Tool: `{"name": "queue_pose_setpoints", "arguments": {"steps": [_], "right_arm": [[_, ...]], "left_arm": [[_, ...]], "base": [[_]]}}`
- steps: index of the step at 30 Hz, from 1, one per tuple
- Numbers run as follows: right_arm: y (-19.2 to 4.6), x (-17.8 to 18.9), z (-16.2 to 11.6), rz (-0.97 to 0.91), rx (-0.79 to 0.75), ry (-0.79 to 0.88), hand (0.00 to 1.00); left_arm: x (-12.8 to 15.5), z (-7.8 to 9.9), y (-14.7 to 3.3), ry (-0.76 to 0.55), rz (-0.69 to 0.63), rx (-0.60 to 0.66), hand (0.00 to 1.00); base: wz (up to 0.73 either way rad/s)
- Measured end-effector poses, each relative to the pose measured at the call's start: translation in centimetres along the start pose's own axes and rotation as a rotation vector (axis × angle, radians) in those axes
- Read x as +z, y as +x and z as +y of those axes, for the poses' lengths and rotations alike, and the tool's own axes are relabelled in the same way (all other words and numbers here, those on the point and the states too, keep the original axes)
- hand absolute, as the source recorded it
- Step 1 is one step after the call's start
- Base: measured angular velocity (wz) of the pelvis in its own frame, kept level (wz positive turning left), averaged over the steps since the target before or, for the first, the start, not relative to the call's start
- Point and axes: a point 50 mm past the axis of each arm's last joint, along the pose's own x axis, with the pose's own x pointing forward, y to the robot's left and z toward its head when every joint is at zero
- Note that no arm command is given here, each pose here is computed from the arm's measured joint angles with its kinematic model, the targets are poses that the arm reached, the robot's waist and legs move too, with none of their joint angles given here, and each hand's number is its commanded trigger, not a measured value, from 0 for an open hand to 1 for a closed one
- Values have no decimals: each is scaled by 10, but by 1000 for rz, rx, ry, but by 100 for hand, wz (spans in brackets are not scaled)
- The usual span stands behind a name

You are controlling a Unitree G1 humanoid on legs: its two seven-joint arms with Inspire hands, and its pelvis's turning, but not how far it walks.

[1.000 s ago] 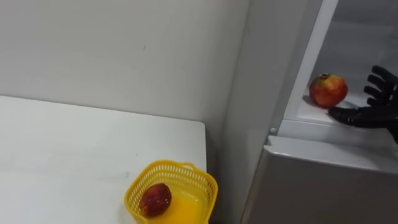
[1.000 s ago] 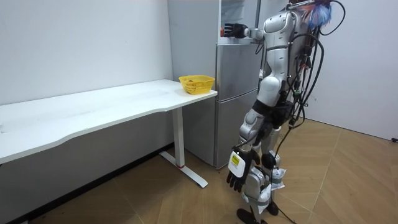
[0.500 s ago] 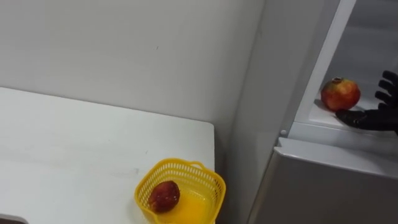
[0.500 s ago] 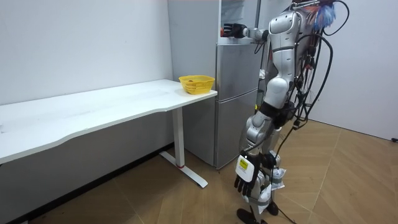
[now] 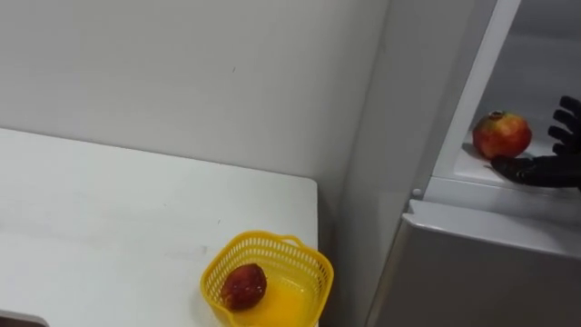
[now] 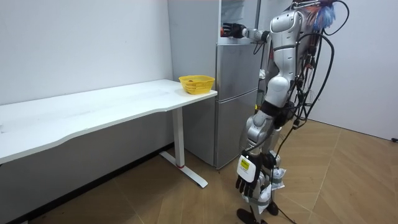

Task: Retrieve from the upper fridge

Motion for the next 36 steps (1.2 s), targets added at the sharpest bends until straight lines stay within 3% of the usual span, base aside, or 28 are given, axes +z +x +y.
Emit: {"name": "queue_pose_setpoints", "arguments": {"steps": [24, 25, 26, 27, 28, 36], "right_arm": [[8, 4, 13, 10, 36, -52, 0], [8, 4, 13, 12, 36, -54, 24], [9, 3, 13, 17, 35, -57, 39], [10, 3, 14, 21, 37, -64, 85], [10, 4, 15, 22, 38, -69, 100], [12, 4, 19, 26, 56, -104, 100]], "left_arm": [[13, 0, 1, 36, -22, -23, 0], [14, 0, 1, 36, -23, -22, 0], [15, 1, 1, 37, -25, -21, 0], [16, 1, 1, 37, -28, -19, 0], [16, 2, 1, 38, -29, -17, 0], [18, 4, 0, 39, -34, -9, 0]], "base": [[0], [0], [0], [0], [0], [0]]}}
